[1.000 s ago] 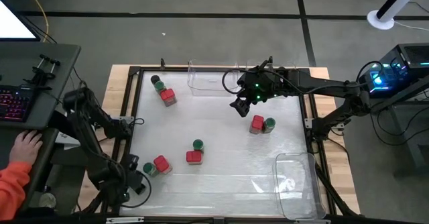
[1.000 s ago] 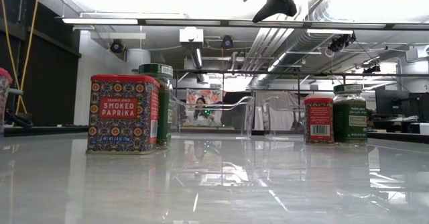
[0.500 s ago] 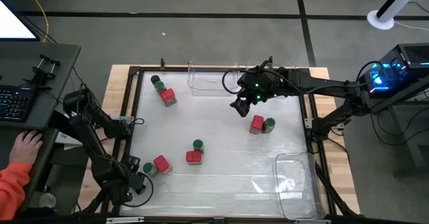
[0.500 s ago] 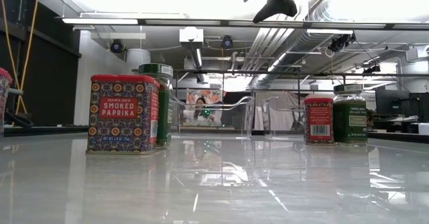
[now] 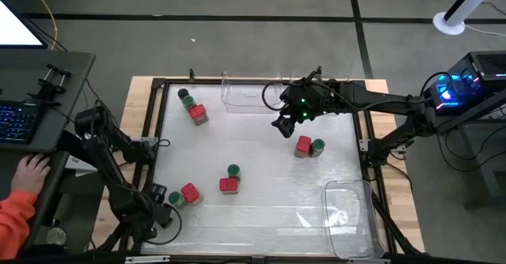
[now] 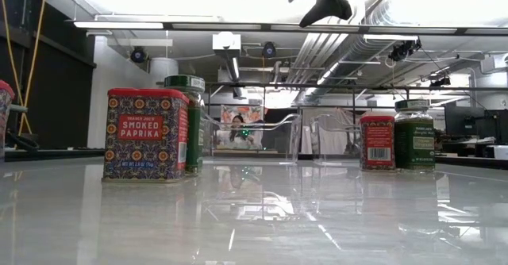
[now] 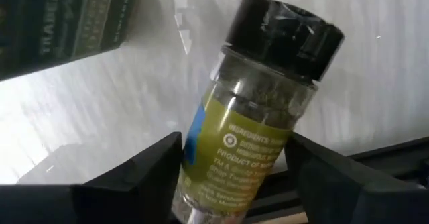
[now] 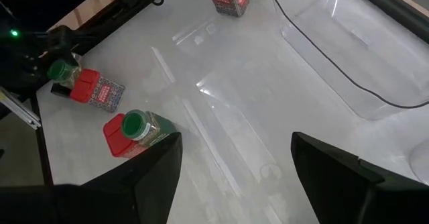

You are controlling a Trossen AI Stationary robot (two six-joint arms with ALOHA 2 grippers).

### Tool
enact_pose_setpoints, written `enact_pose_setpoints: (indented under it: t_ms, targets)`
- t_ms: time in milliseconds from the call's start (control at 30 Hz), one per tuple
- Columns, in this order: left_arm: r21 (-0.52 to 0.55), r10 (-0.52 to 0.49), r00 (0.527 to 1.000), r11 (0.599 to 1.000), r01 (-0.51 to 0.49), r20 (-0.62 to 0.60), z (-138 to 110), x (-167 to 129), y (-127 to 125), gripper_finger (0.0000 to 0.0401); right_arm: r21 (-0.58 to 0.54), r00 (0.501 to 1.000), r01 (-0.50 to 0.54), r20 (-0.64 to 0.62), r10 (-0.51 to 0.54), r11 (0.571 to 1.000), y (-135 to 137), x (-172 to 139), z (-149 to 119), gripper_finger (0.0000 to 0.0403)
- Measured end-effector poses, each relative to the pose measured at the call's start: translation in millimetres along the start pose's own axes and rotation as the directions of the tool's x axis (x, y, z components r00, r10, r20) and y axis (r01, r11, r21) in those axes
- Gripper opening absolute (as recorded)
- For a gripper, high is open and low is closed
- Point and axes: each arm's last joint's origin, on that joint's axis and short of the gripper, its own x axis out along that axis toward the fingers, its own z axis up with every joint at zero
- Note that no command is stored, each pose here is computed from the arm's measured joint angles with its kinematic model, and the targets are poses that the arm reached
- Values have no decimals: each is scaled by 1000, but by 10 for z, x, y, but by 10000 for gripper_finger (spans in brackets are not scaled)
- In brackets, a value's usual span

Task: Sort spices by type
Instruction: Put the black seasoning bottle into the top right transparent bin

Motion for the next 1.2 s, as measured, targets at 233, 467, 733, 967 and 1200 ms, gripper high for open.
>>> enact_pose_setpoints:
  t_ms: [233,467,733,967,1200]
  targets:
    - [-23,10,1000,1000,-10,-25,60,92,-13,219,3,1000,0,0,0,1000,0,0,0,275]
    - [-94,-12,1000,996,10,-13,62,-89,27,177,3,1000,0,0,0,1000,0,0,0,275]
    - [-204,-155,984,964,170,87,-44,-702,85,115,-1,1000,0,0,0,1000,0,0,0,275]
    - [-339,-258,883,852,399,392,-158,-1458,304,116,-2,999,-18,35,18,1000,17,-1,35,275]
    - [-427,71,714,841,333,697,-118,-2004,783,115,15,984,-140,115,138,990,92,-13,133,275]
